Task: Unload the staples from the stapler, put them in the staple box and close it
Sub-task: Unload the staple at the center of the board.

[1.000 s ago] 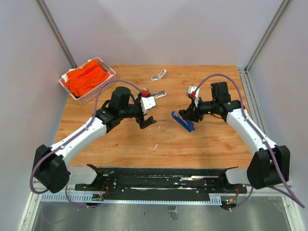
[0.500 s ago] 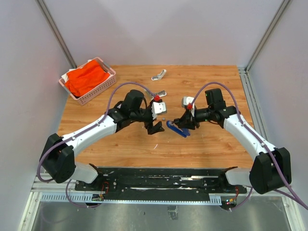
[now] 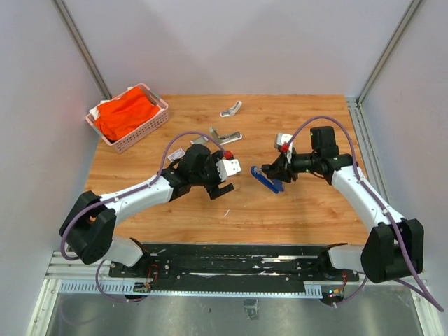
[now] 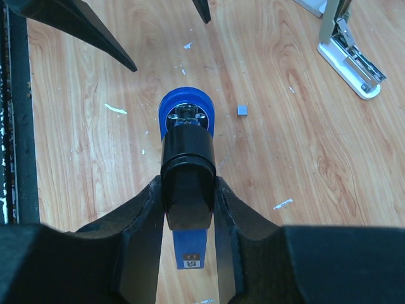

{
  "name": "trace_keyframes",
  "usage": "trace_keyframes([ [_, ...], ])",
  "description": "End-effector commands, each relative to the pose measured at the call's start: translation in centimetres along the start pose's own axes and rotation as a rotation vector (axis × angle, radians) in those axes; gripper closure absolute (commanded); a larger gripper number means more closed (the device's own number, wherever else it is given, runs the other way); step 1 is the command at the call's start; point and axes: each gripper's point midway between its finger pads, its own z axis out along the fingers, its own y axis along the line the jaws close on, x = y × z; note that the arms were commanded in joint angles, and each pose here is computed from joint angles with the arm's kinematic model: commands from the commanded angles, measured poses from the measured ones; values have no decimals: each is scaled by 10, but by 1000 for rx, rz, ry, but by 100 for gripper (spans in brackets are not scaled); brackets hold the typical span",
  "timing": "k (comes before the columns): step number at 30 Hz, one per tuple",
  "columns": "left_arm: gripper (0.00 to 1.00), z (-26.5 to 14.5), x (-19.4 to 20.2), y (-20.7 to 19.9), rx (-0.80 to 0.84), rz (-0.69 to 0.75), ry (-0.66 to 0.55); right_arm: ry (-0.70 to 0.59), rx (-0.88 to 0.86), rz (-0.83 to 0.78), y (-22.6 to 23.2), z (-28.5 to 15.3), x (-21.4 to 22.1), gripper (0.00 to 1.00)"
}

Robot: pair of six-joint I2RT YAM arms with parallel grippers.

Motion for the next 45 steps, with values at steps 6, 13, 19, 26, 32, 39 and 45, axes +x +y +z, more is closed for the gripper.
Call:
trace_keyframes([
  [6, 7, 1, -21, 11, -51, 41, -85, -37, 18, -36, -7, -6, -10, 99],
  [13, 5, -8, -59, 4, 40, 16, -171, -29, -42, -44, 2, 1, -5, 99],
  [19, 4, -10, -86, -1, 126, -33, -200, -4, -83, -57, 10, 11, 1, 100],
  [26, 3, -3, -85, -9, 140, -26, -161, -13, -127, -39, 18, 21, -1, 99],
  [32, 4, 4, -93, -21, 189, -20, -170, 0, -140, -39, 22, 28, 1, 99],
  [39, 2, -1, -91, 5, 57, -17, -133, 144, 96, 8, -29, 34, 9, 99],
  [45, 2, -49, -71, 54, -103, -74, -156, 321, 198, 14, -76, 40, 11, 99],
])
